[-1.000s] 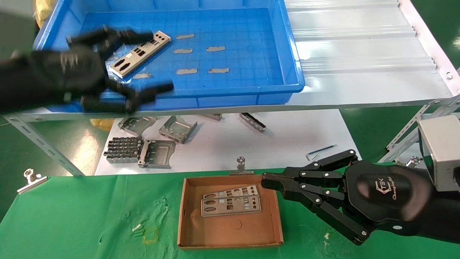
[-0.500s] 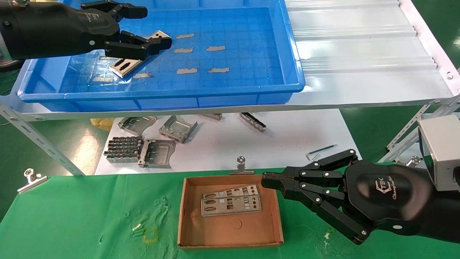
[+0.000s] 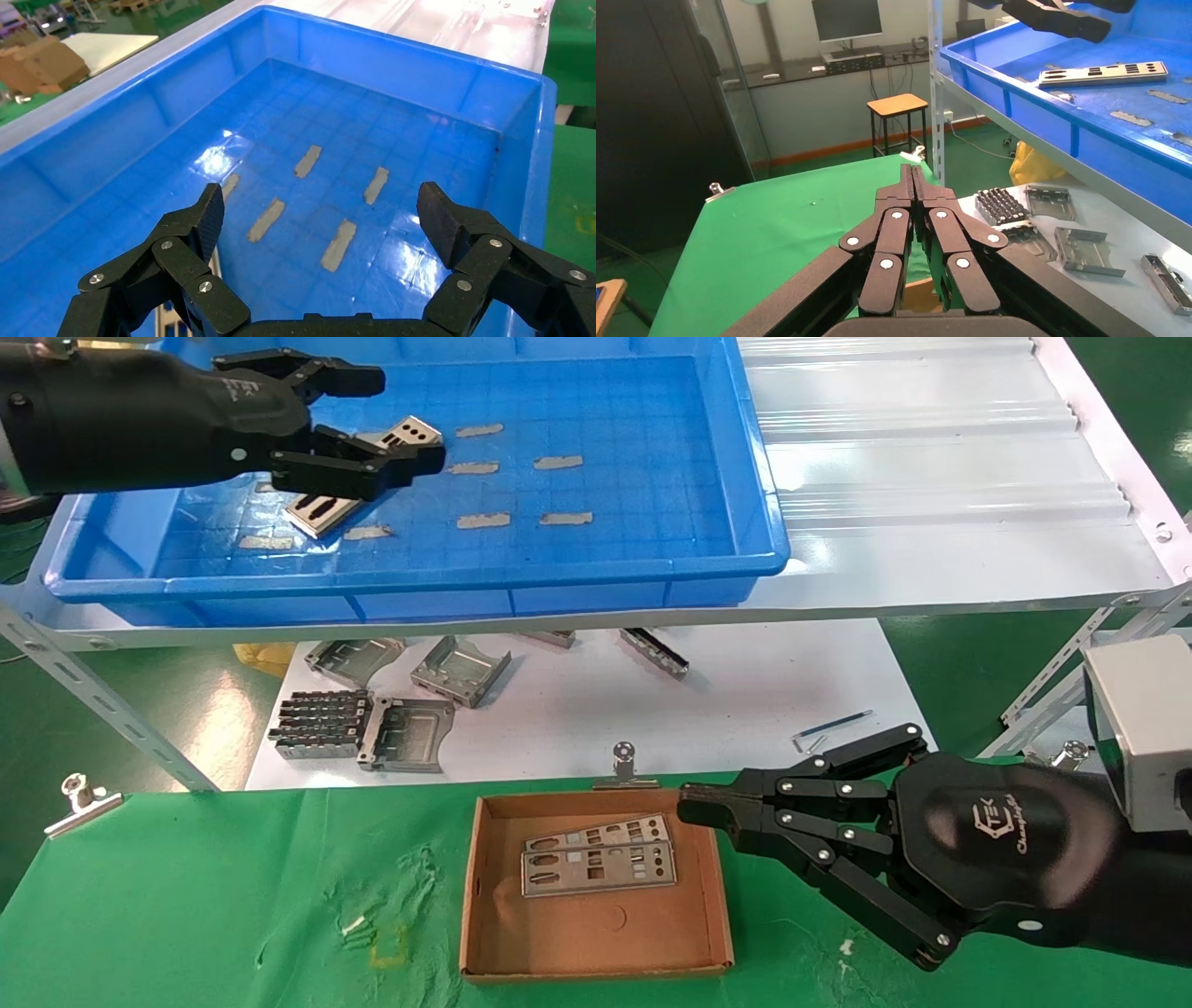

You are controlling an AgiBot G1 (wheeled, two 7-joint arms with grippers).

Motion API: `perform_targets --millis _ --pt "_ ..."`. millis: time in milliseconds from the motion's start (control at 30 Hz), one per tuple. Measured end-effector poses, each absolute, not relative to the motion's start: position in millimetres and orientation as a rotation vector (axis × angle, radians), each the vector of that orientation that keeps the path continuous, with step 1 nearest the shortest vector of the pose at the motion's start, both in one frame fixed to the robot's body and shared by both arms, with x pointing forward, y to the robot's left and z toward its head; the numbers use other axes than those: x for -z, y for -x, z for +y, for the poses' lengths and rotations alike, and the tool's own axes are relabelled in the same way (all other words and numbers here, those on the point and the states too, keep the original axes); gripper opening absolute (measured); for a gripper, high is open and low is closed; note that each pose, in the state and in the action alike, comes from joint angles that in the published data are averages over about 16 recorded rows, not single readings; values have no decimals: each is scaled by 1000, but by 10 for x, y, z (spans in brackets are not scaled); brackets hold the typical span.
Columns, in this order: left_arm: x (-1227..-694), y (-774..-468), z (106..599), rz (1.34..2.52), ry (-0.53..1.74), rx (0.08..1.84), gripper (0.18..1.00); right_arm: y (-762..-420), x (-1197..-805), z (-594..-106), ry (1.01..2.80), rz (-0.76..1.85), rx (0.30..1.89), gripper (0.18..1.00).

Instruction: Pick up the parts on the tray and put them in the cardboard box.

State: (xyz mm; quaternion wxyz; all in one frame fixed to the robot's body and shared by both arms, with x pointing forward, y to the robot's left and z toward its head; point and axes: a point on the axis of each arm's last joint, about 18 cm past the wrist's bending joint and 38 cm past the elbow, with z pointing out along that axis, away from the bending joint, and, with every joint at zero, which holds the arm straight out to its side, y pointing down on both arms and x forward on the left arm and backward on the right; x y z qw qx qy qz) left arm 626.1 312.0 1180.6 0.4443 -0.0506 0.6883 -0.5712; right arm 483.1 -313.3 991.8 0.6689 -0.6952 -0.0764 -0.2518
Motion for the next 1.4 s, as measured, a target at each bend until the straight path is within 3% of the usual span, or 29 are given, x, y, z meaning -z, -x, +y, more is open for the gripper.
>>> perform_targets --millis 1067,1400 --pt "-11746 -6726 3106 1761 395 1243 997 -4832 -9918 -3133 1568 -172 568 191" --pt "-11740 -6756 3125 1753 417 1239 936 -4832 -9918 -3133 1568 -172 568 199"
